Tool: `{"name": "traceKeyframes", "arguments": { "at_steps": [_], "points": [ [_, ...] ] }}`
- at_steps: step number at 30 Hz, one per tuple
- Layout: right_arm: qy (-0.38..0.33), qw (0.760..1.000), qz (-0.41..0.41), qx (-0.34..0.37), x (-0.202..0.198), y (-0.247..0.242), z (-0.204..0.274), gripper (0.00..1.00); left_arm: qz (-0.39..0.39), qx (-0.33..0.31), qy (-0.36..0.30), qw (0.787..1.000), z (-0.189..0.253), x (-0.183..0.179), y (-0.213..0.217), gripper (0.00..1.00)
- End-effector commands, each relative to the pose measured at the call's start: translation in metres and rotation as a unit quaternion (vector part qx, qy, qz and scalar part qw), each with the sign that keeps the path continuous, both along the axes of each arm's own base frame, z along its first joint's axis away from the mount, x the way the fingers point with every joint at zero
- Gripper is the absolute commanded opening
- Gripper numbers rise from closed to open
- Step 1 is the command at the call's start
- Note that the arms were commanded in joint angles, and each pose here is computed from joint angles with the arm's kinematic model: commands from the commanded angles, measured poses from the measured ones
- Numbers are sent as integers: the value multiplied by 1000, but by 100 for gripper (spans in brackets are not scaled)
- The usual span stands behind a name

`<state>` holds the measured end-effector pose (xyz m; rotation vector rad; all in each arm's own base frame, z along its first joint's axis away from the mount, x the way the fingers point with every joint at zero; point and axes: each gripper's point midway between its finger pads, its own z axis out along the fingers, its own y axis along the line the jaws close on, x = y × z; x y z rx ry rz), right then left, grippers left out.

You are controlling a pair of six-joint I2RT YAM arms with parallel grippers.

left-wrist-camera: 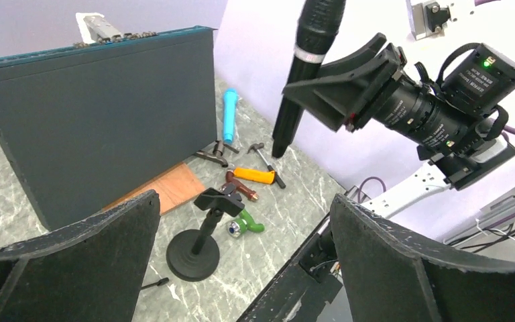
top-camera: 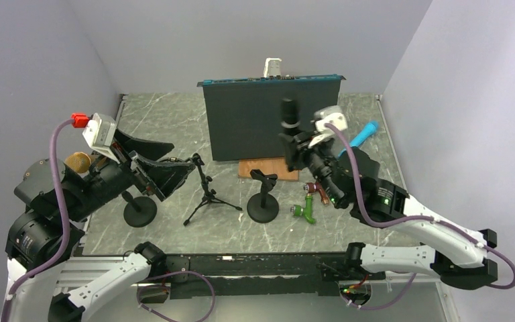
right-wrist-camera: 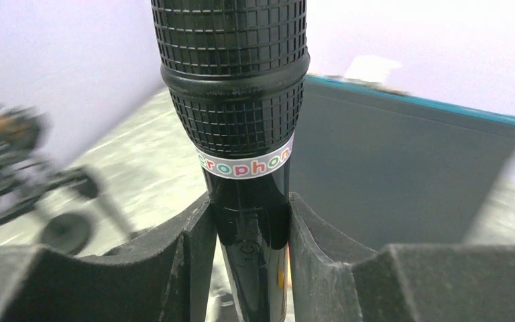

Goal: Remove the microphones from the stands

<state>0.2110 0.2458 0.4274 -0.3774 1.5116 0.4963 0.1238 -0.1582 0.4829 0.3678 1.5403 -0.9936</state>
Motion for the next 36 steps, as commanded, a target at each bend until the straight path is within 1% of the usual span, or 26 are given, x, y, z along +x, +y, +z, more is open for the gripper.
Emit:
{"name": "traceKeyframes", "arguments": {
  "at_steps": [1, 2, 3, 6, 8, 11, 12, 15, 17, 19, 22, 28, 31, 36],
  "points": [
    [-20, 966, -255, -16, 33, -106, -4, 0, 23, 8, -1, 1000, -5, 4, 7, 99],
    [-15, 957, -288, -15, 40, -123, -11, 0, 26, 10, 1, 1000, -7, 6, 7, 99],
    [-6, 953, -303, -16, 48, -135, -19, 0, 28, 10, 5, 1000, -8, 7, 7, 99],
    [43, 931, -362, -5, 81, -181, -50, 0, 21, 7, 11, 1000, -12, 7, 4, 100],
    [83, 909, -408, -1, 103, -215, -75, 0, 13, 10, 14, 1000, -14, 7, 0, 99],
    [162, 885, -436, 6, 138, -243, -124, 0, 15, 13, 22, 1000, -19, 8, 0, 100],
    [190, 874, -446, 18, 149, -252, -140, 0, 15, 11, 23, 1000, -20, 8, 0, 99],
    [264, 829, -490, 55, 173, -290, -185, 0, 7, 5, 25, 1000, -22, 6, -2, 99],
    [296, 812, -495, 91, 188, -308, -207, 0, 5, 3, 30, 1000, -25, 5, -2, 99],
    [324, 789, -508, 121, 197, -326, -228, 0, 5, -2, 35, 999, -28, 3, -2, 99],
    [348, 761, -527, 150, 206, -341, -255, 0, 4, -7, 38, 999, -33, 0, 0, 99],
    [359, 720, -574, 152, 213, -365, -286, 0, 12, -6, 44, 999, -40, -3, 5, 99],
    [352, 713, -586, 158, 215, -375, -293, 0, 13, 0, 47, 999, -42, -4, 6, 99],
    [348, 708, -589, 173, 221, -381, -301, 0, 14, -3, 48, 999, -43, -4, 6, 99]
  ]
}}
